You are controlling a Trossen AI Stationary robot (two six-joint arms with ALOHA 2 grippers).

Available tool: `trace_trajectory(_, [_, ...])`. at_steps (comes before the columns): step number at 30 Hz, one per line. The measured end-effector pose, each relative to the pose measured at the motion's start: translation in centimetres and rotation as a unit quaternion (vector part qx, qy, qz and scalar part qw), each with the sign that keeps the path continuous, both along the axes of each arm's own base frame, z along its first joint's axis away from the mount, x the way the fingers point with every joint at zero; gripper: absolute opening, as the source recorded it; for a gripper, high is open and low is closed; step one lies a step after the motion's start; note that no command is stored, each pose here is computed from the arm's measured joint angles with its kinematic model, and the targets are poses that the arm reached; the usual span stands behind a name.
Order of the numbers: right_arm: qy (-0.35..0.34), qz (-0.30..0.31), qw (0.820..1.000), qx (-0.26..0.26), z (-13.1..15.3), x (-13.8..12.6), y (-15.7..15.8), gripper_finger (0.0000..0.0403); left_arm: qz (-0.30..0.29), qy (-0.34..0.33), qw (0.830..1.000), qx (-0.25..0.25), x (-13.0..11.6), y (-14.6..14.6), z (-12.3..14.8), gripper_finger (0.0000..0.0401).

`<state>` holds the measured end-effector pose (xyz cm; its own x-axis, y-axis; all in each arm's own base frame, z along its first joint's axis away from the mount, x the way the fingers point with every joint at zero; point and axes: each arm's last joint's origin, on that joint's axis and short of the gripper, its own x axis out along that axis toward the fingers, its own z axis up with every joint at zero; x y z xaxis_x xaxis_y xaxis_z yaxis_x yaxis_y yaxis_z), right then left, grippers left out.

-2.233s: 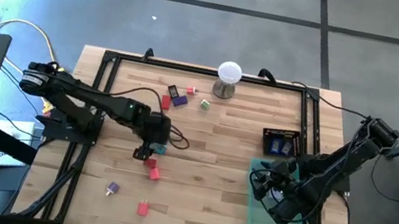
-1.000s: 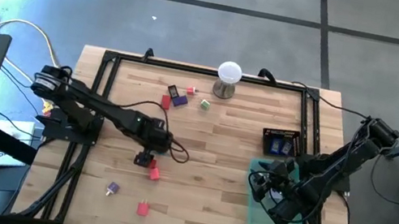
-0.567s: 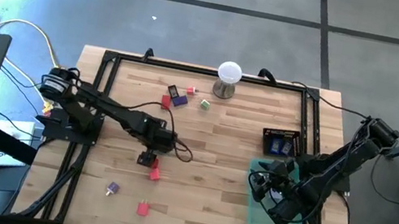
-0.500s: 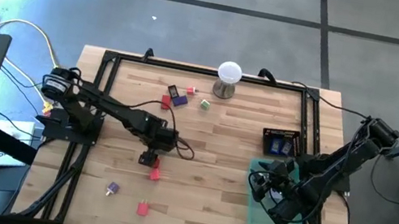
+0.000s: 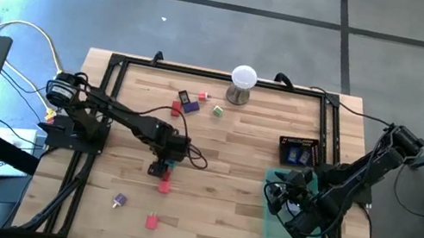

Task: Pick & Place Office items
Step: Put the light blue charger adapter into the green bin

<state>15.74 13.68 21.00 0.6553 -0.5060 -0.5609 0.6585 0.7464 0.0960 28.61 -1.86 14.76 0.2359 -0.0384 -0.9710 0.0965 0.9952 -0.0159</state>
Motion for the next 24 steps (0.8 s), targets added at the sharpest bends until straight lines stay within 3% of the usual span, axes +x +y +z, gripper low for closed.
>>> trace_trajectory(15, [0.000, 0.000, 1.000, 0.000, 0.0, 0.0, 0.0, 0.0178, -0.012, -0.003, 1.000, 0.027, -0.1, -1.5, 0.0, 0.0132])
trace_trajectory(24, [-0.009, -0.001, 1.000, -0.009, 0.1, 0.0, 0.0, 0.0178, -0.016, -0.033, 0.998, 0.053, -0.5, -1.6, 1.8, 0.0125])
